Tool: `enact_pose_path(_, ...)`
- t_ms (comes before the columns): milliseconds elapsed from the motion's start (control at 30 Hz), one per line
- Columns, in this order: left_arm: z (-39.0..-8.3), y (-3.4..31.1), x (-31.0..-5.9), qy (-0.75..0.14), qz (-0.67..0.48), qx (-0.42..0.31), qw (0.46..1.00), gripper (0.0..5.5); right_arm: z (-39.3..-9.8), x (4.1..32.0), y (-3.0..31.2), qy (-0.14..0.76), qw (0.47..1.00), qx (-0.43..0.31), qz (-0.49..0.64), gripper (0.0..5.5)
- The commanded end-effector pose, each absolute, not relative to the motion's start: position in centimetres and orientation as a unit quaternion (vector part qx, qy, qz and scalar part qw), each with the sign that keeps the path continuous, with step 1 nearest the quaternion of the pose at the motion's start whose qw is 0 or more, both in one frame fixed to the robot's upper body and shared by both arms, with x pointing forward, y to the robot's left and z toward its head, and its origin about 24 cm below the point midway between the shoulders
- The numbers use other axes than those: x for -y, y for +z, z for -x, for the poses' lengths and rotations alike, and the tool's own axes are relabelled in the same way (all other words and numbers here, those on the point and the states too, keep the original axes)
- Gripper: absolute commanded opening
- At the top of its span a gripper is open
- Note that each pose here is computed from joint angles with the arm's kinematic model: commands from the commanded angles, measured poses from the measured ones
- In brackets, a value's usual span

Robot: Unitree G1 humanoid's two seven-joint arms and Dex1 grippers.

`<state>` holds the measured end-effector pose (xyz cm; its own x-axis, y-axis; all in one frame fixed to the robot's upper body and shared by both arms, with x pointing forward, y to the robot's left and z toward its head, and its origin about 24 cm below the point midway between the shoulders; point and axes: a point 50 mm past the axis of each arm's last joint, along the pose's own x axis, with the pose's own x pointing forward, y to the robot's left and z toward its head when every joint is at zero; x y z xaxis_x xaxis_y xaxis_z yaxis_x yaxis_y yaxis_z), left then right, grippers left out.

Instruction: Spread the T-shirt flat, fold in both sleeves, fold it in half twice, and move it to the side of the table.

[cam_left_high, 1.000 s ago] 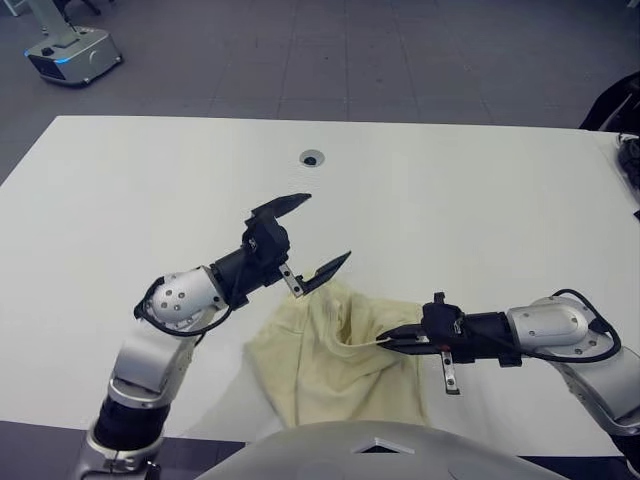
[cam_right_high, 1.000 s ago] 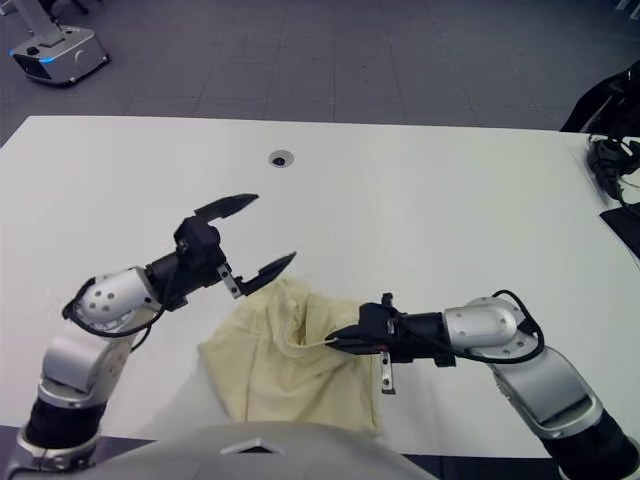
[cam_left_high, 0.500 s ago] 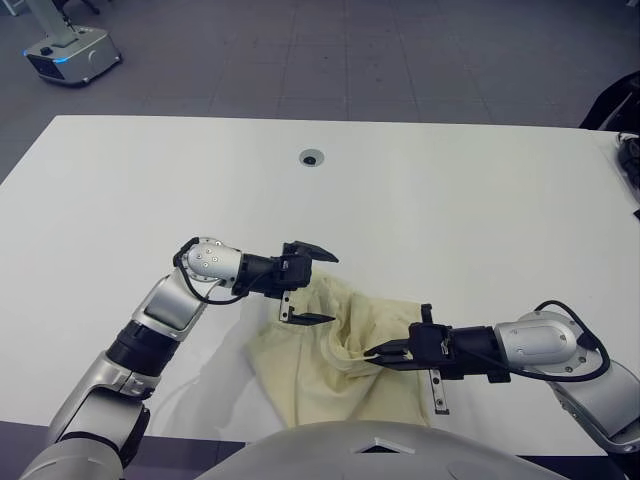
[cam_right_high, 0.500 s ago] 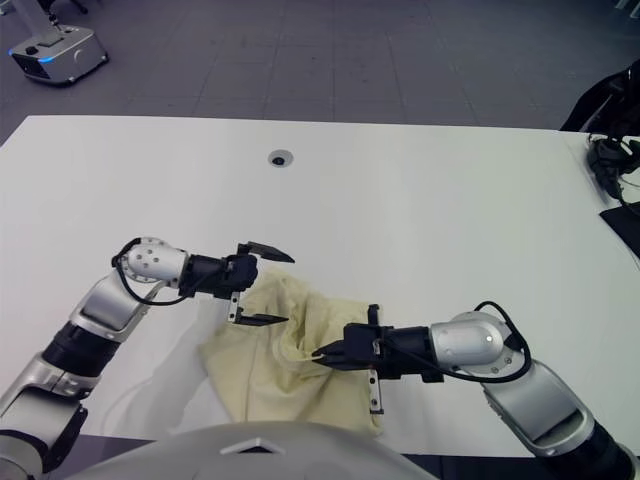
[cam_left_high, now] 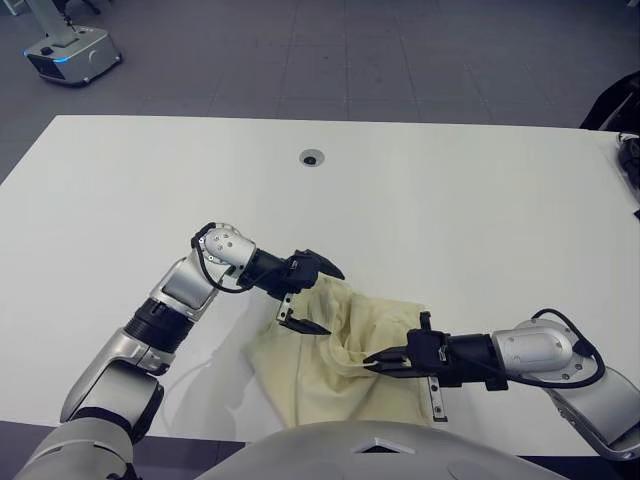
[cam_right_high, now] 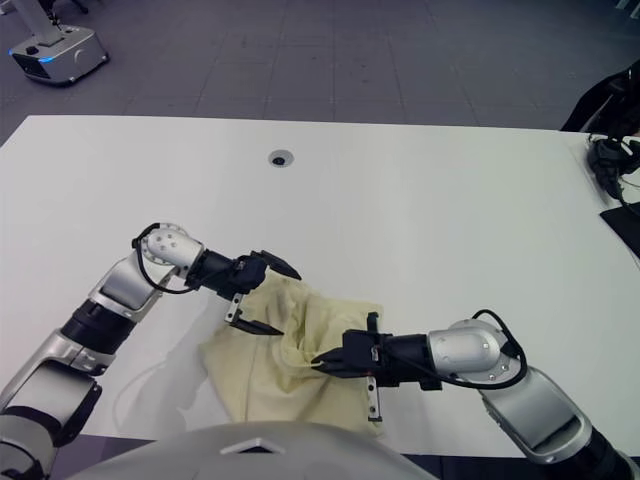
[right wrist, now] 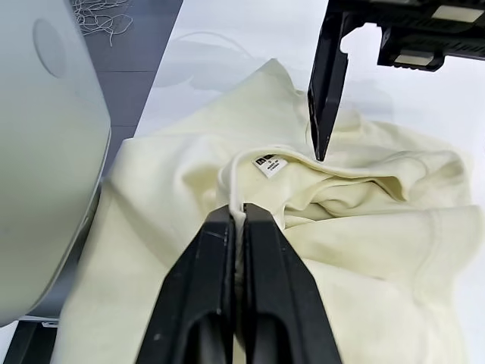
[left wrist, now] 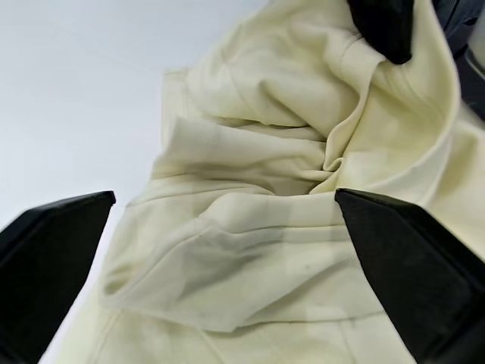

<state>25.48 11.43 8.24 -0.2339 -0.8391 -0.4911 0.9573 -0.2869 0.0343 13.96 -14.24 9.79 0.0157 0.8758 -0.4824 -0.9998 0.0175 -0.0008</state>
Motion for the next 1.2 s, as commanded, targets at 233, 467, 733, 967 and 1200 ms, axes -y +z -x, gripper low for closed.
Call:
enact_pose_path(233, -25.0, 7.8, -11.9, -0.787, -0.223, -0.167, 0.550, 4.33, -13.8, 14.1, 9.9, 0.679, 0.690, -0.175, 0.177, 0.00)
enact_pose_path(467, -24.8, 7.0, -12.0, -0.789, -0.236, -0.189, 0.534, 3.02, -13.7, 14.1, 9.9, 0.679, 0.691, -0.176, 0.176, 0.00)
enact_pose_path(733, -24.9, 7.0, -12.3, -0.787, -0.244, -0.191, 0.533, 1.63, -13.5, 14.0, 9.8, 0.681, 0.689, -0.178, 0.174, 0.00)
enact_pose_path(967, -25.0, 7.4, -12.5, -0.784, -0.245, -0.183, 0.540, 0.32, -13.4, 13.8, 9.7, 0.681, 0.689, -0.178, 0.174, 0.00)
enact_pose_path(1200, -25.3, 8.3, -12.9, -0.774, -0.240, -0.157, 0.564, 0.00, -13.3, 13.7, 9.5, 0.680, 0.690, -0.178, 0.172, 0.00)
